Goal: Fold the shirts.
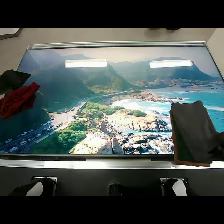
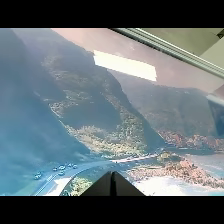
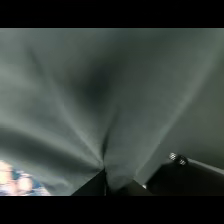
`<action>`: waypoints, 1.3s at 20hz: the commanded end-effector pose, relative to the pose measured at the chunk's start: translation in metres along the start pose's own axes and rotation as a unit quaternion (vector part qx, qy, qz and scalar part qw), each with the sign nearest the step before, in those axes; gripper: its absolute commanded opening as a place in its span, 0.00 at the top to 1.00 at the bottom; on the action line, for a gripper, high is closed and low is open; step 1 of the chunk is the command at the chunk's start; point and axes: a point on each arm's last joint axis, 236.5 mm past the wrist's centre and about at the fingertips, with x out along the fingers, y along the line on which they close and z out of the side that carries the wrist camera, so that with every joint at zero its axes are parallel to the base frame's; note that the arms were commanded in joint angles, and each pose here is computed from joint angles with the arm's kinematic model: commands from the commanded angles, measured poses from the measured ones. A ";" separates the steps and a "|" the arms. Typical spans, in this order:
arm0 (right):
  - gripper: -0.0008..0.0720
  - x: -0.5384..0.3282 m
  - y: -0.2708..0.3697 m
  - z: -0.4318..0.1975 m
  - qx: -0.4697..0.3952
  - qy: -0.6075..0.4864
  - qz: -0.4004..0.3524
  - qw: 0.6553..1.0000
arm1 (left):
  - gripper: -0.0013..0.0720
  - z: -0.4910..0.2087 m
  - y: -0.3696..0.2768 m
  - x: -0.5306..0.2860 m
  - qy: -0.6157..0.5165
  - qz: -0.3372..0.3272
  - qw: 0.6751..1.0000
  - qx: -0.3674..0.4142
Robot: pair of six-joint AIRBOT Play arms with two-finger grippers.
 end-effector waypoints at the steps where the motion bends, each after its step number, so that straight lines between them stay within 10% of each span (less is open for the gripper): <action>1: 0.90 0.043 -0.020 -0.014 0.018 0.011 -0.027 0.999 | 0.93 -0.002 0.000 0.000 0.004 -0.001 1.000 0.001; 3: 0.35 0.038 -0.016 -0.001 0.015 -0.017 -0.018 1.000 | 0.93 -0.004 -0.001 0.000 0.009 -0.003 1.000 0.000; 4: 0.27 0.028 -0.012 0.013 -0.006 -0.047 -0.012 0.999 | 0.93 -0.005 -0.003 0.000 0.012 -0.005 1.000 0.000; 7: 0.27 -0.060 0.020 0.079 -0.062 -0.222 0.038 0.972 | 0.94 0.019 -0.016 -0.010 -0.019 -0.013 1.000 0.016; 11: 0.28 -0.248 0.140 0.098 -0.196 -0.498 0.168 0.828 | 0.94 0.070 0.010 -0.010 -0.069 0.115 0.985 0.108; 15: 0.28 -0.198 0.264 -0.015 -0.404 -0.417 0.198 0.790 | 0.93 0.004 0.064 0.034 0.088 0.292 0.932 0.196; 16: 0.28 -0.152 0.277 -0.044 -0.430 -0.347 0.175 0.815 | 0.79 -0.034 0.069 0.046 0.152 0.293 0.925 0.186; 18: 0.24 -0.063 0.281 -0.094 -0.473 -0.204 0.105 0.850 | 0.00 -0.128 0.079 0.052 0.297 0.289 0.900 0.134; 26: 0.15 0.034 0.276 -0.138 -0.528 -0.069 -0.008 0.846 | 0.00 -0.246 0.085 0.043 0.360 0.232 0.900 0.080</action>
